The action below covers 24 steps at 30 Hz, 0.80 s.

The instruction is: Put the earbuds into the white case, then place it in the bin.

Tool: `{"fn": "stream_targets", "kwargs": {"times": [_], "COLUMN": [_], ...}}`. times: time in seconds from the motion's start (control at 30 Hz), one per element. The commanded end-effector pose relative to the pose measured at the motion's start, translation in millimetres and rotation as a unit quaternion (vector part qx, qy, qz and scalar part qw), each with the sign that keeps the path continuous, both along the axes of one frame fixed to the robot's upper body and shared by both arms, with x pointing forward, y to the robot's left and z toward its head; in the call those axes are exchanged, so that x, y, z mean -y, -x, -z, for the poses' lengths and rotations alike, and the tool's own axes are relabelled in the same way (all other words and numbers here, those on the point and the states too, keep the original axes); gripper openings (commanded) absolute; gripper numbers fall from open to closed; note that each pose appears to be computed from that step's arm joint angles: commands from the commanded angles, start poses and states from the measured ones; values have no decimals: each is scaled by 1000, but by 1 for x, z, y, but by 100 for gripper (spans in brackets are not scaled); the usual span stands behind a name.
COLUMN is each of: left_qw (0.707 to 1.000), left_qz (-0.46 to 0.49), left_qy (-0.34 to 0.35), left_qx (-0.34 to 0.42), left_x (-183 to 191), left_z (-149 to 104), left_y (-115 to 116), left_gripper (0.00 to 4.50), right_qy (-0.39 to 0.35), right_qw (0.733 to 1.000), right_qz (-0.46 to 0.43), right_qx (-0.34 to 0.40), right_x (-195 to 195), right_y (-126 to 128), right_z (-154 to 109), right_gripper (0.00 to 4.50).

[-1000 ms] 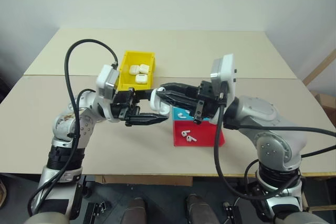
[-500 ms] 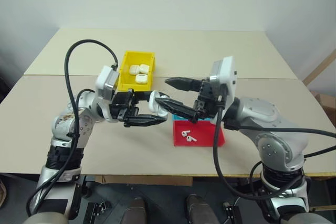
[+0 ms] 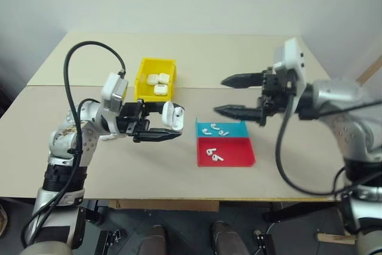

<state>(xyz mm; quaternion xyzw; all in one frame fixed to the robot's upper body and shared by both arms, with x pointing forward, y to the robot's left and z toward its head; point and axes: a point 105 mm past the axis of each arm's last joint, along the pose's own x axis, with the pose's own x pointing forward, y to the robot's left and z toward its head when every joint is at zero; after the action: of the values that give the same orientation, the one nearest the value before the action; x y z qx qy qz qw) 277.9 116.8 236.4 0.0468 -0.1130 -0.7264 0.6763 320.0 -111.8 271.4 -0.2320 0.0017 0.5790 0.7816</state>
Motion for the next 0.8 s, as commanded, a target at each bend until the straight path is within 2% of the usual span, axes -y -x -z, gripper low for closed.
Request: {"fn": "stream_targets", "kwargs": {"times": [0.03, 0.1, 0.23, 0.33, 0.67, 0.8], "left_qw": [1000, 1000, 1000, 1000, 999, 999], "left_qz": [2, -1, -10, -14, -20, -20], "left_qy": [7, 9, 11, 11, 12, 10], "left_qx": [26, 26, 24, 23, 26, 26], "left_x": [0, 0, -2, -2, -1, -2], "left_z": [-7, -6, -4, -2, -1, 0], "left_y": [7, 9, 12, 12, 11, 13], "left_gripper": [279, 279, 279, 279, 279, 279], "right_qy": [123, 186, 329, 379, 434, 434], "right_qw": [991, 981, 942, 921, 892, 891], "right_qz": [-31, -35, -62, -86, -127, -130], "right_qx": [29, 36, 33, 24, 22, 14], "right_x": [-2, -3, -9, -12, -26, -27], "right_y": [-24, -38, -56, -61, -67, -68], "right_z": [10, 18, 42, 53, 83, 89], "right_gripper": [278, 211, 211, 211, 211, 211]}}
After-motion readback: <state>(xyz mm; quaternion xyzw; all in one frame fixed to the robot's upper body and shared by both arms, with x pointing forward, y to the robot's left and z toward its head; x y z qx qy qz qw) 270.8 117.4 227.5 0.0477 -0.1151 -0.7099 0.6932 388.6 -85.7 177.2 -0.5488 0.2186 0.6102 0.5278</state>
